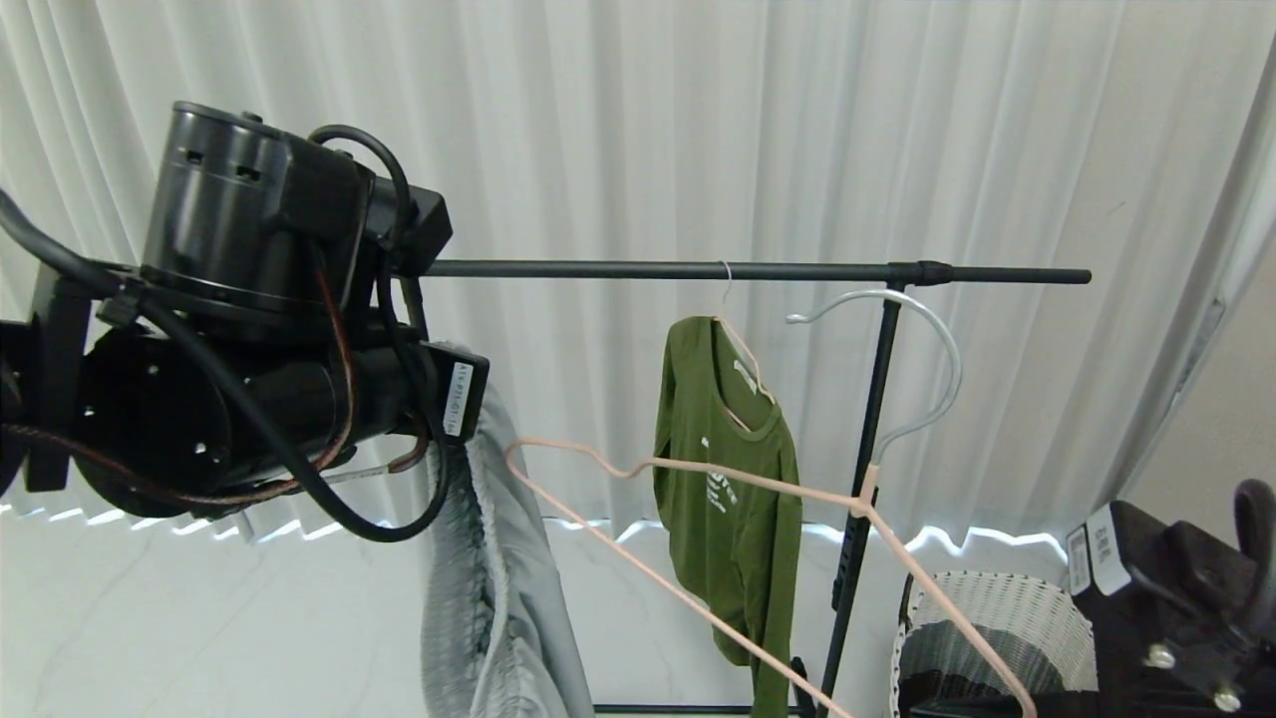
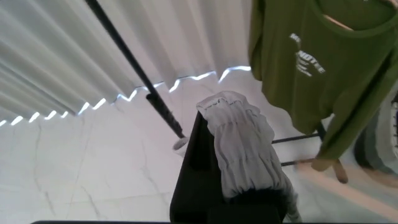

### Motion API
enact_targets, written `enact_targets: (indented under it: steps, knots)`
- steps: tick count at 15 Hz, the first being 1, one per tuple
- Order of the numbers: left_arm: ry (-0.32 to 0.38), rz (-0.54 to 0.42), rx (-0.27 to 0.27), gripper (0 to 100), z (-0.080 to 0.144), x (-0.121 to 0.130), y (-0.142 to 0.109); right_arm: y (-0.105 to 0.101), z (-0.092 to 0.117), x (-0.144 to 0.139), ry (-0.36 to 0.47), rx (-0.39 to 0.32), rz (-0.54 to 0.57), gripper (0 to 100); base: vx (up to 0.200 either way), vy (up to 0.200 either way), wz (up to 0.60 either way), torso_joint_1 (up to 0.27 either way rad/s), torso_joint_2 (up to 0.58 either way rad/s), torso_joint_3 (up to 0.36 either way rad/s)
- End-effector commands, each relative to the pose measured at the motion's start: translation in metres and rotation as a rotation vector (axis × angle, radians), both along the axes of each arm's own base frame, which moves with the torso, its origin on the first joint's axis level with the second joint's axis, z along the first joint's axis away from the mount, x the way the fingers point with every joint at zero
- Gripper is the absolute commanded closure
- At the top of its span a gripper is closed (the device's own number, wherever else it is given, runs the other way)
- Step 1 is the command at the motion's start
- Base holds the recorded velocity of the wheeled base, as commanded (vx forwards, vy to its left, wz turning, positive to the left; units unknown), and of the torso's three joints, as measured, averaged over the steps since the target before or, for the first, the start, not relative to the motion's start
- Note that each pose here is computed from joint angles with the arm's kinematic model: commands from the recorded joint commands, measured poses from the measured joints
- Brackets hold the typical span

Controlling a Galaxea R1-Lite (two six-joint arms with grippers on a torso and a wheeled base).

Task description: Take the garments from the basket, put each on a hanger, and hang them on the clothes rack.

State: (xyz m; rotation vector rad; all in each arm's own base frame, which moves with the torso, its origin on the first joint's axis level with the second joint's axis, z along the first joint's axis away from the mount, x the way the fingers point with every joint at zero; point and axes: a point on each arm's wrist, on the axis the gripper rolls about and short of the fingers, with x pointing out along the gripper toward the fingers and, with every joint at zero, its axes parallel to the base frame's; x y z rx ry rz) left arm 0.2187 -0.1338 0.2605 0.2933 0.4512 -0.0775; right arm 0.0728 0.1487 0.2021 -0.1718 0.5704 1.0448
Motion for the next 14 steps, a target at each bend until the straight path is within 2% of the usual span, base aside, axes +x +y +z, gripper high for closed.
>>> enact_targets:
  steps: [1,4,8,11,14]
  knots:
    - [0.008,0.038,0.023,100,-0.005,0.009,-0.001,0.002,0.002,-0.007,-0.005,0.013,0.041,100,0.000,0.000,0.00,0.000,0.00,0.000]
    - [0.011,0.075,0.040,100,-0.008,0.015,0.000,0.004,0.002,-0.015,-0.004,0.013,0.092,100,0.000,0.000,0.00,0.000,0.00,0.000]
    - [0.008,0.075,0.038,100,-0.007,0.014,0.000,0.014,-0.003,-0.011,0.020,0.004,0.071,100,0.000,0.000,0.00,0.000,0.00,0.000]
    - [0.007,0.082,0.030,100,-0.007,0.013,-0.001,0.029,-0.011,0.000,0.080,0.008,0.003,100,0.000,0.000,0.00,0.000,0.00,0.000]
    - [0.012,0.080,0.031,100,-0.009,0.013,-0.001,0.049,-0.018,0.013,0.099,0.026,-0.094,100,0.000,0.000,0.00,0.000,0.00,0.000]
